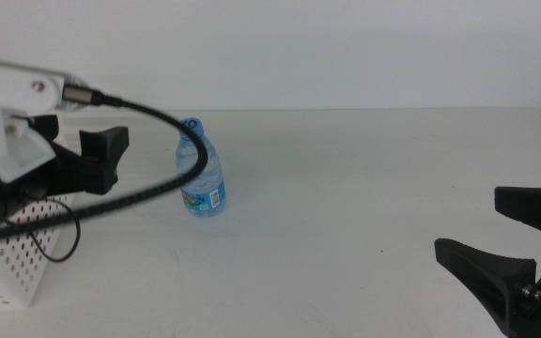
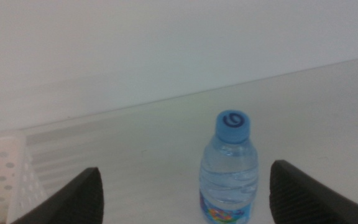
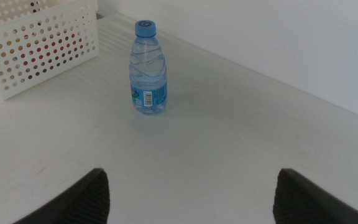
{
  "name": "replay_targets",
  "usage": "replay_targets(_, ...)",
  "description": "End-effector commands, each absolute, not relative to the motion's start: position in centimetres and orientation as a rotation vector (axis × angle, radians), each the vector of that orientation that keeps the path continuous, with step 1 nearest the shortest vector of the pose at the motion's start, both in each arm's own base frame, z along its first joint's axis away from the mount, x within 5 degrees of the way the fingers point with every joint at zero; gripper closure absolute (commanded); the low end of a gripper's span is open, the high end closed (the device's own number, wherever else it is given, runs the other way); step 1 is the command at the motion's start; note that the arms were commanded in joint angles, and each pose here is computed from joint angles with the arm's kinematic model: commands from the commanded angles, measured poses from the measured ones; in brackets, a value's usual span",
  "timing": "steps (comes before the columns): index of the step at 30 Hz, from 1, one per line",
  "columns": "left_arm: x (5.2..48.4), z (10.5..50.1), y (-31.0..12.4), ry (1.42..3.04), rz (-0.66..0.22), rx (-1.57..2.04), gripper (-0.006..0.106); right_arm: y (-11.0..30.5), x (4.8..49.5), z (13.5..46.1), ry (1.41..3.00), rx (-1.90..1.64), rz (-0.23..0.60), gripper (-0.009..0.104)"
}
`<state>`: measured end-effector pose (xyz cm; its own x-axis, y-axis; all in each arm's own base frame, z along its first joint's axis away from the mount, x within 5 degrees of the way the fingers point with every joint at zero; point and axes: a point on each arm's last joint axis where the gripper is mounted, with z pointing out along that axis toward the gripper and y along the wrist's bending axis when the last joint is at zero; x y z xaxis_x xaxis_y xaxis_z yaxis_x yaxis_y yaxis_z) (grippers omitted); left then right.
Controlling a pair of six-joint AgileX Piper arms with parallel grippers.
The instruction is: Use arms to grab the bottles and put them into the dustbin to the left of the table.
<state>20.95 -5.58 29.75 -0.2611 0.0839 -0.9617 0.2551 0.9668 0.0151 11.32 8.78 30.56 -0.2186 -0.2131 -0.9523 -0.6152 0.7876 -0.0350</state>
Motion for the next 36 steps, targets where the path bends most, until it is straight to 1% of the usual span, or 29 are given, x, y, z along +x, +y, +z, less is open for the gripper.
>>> replay_targets(1,20.9,31.0,-5.3,1.69,-0.168,0.196,0.016,9.0,11.4,32.2,1.683,-0.623,0.439,0.021)
replay_targets(8,19.9,28.1,-4.9,1.62,-0.136,0.186,0.016,9.0,11.4,32.2,1.683,-0.623,0.439,0.021)
replay_targets(13,19.3,26.1,-6.2,1.592,-0.141,0.36,0.016,9.0,11.4,32.2,1.683,-0.623,0.439,0.021)
replay_targets(15,19.7,25.4,-6.8,1.597,-0.173,0.384,0.016,9.0,11.4,32.2,1.683,-0.623,0.439,0.021)
replay_targets(18,20.7,24.0,-7.6,1.63,-0.253,0.354,0.016,9.0,11.4,32.2,1.683,-0.623,0.439,0.021)
replay_targets(20,21.4,23.3,-8.0,1.619,-0.286,0.357,0.016,9.0,11.4,32.2,1.683,-0.623,0.439,0.021)
replay_targets(23,22.6,22.4,-8.6,1.543,-0.303,0.361,0.015,9.0,11.4,32.2,1.683,-0.623,0.439,0.021)
replay_targets(27,24.1,21.3,-9.1,1.575,-0.33,0.336,0.012,9.0,11.4,32.2,1.683,-0.623,0.439,0.021)
replay_targets(36,27.4,20.1,-10.2,1.597,-0.329,0.334,0.012,9.0,11.4,32.2,1.683,-0.623,0.439,0.021)
